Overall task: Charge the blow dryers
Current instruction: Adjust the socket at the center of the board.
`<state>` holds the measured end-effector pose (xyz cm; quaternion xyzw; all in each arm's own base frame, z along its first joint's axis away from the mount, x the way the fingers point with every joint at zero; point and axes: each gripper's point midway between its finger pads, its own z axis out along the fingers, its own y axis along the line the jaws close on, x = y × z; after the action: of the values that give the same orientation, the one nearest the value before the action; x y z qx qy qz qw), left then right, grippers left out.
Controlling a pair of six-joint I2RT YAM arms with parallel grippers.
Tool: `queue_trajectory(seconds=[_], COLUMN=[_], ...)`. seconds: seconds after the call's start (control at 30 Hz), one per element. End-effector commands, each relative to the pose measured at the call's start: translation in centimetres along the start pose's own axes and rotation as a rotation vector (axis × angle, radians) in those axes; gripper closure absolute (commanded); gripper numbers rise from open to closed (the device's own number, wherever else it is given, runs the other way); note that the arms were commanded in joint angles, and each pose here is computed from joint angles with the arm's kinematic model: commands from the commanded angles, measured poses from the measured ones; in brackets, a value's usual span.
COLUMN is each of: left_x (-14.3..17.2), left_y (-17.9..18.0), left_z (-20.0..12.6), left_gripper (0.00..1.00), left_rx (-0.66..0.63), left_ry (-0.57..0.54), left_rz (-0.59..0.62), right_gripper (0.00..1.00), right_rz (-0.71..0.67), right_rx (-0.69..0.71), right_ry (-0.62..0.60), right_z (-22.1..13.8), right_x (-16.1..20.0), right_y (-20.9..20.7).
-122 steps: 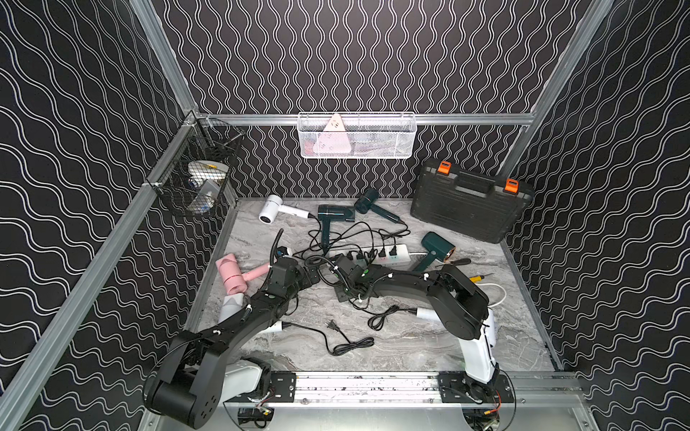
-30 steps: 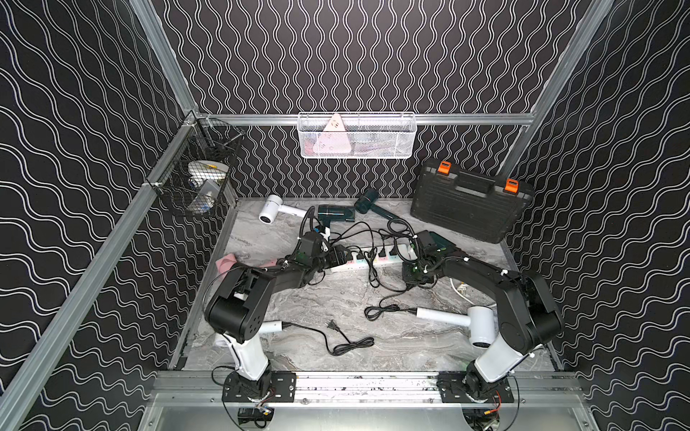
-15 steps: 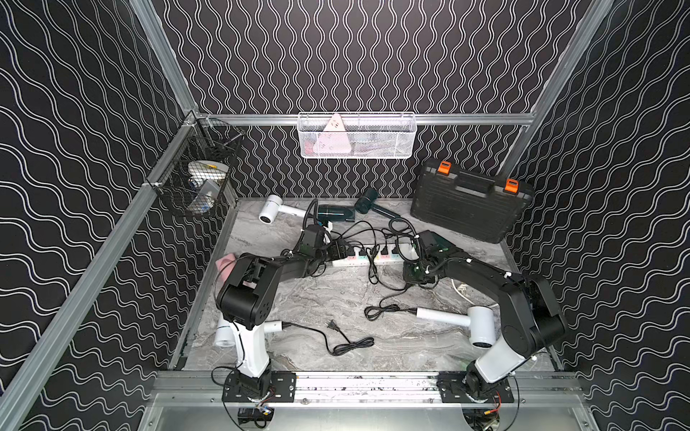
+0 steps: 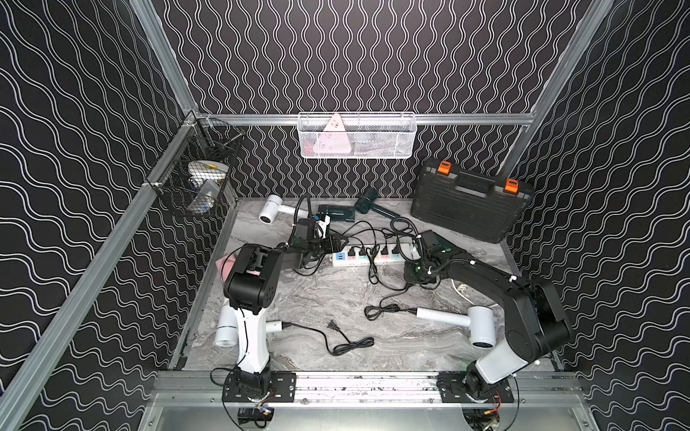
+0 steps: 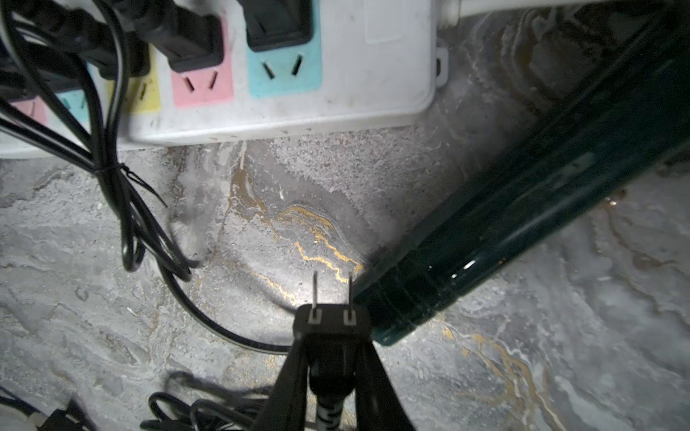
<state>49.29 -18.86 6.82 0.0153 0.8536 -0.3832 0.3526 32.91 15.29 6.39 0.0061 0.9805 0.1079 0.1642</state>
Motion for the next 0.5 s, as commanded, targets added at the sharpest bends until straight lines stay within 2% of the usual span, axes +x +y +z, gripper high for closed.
queue_trajectory(seconds=[0.0, 0.47], left_x=[0.2, 4.2], left_y=[-1.2, -3.4], left_z=[0.2, -3.2], left_gripper=[0.23, 0.25], left_rx=[0.088, 0.12], left_ry=[0.019, -0.002], left_rz=[0.018, -0.042], right_gripper=[1.0, 1.0], right_rz=[0.011, -0.023], right_rx=[0.008, -0.004], right_ry=[0.016, 0.022], right_z=[-0.2, 0.3], right_x=[0.4, -0.3], right_y=[-0.2, 0.3])
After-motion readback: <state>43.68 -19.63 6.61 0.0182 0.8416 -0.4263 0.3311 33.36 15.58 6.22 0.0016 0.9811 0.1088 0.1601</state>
